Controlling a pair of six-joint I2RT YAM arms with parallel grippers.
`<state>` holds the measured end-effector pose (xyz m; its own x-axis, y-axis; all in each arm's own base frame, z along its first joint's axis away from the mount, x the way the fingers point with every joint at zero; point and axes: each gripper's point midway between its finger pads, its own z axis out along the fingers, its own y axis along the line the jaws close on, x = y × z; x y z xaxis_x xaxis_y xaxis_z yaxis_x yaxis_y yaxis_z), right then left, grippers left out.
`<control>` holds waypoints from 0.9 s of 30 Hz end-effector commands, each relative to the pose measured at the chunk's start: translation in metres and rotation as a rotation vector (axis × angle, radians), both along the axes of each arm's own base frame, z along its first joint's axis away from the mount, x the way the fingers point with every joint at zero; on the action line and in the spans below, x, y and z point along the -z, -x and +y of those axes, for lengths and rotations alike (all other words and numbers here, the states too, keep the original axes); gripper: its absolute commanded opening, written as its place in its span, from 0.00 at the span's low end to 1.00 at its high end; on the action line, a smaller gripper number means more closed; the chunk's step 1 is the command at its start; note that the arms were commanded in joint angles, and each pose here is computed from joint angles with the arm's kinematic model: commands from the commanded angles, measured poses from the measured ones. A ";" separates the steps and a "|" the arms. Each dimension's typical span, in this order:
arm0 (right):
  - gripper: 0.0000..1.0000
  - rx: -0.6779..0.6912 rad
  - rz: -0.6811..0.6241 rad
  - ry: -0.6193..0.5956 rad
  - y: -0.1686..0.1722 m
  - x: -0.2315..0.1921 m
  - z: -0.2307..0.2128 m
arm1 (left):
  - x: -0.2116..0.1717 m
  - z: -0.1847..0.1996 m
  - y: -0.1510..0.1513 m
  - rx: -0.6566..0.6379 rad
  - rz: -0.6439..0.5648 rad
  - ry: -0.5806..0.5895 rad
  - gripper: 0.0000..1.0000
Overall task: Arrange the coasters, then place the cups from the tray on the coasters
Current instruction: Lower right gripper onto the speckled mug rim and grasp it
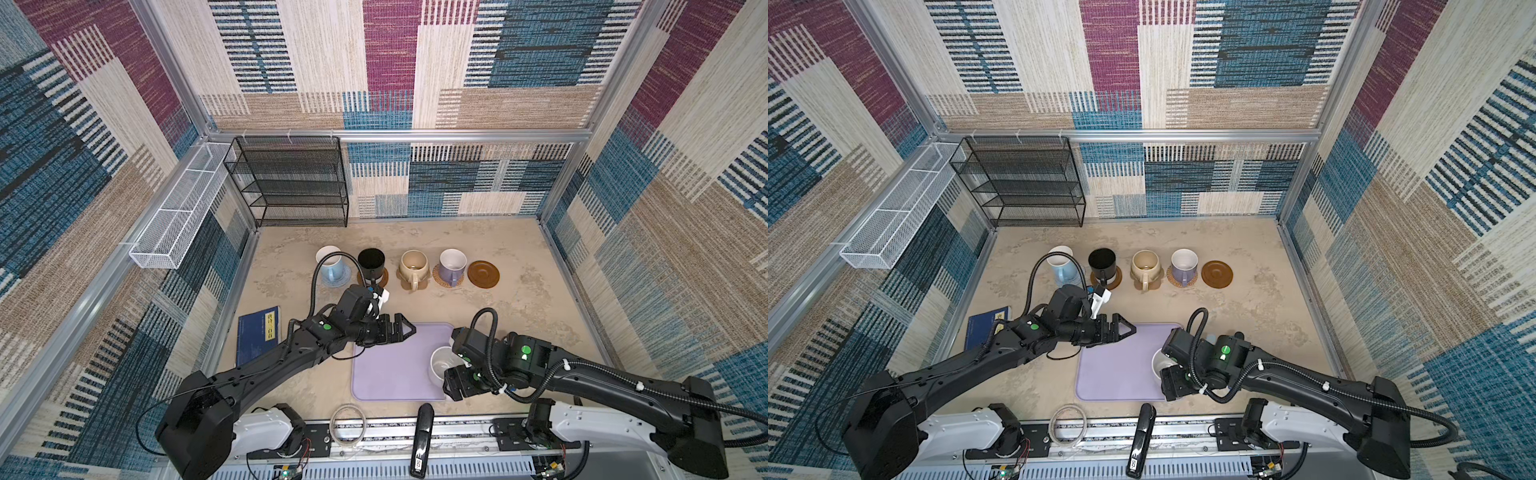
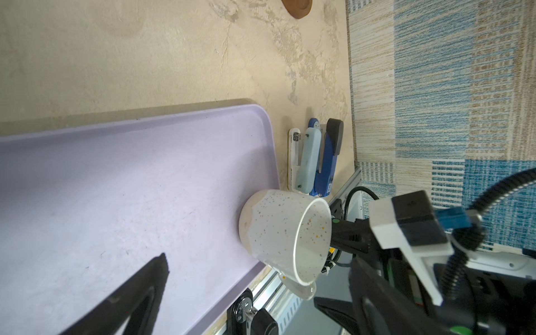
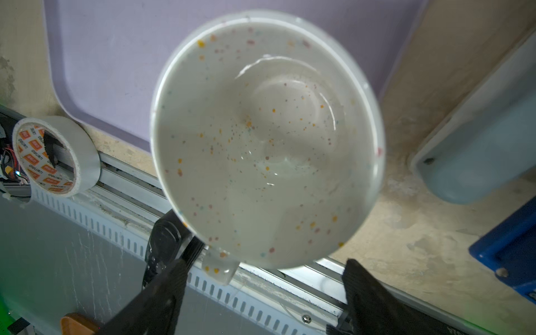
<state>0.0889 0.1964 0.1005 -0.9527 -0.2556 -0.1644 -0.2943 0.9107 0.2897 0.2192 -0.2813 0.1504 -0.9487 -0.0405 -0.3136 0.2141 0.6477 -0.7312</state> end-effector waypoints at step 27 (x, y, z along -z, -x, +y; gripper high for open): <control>0.35 0.063 -0.226 0.142 -0.051 0.027 0.011 | 0.003 -0.014 -0.004 -0.035 0.033 0.052 1.00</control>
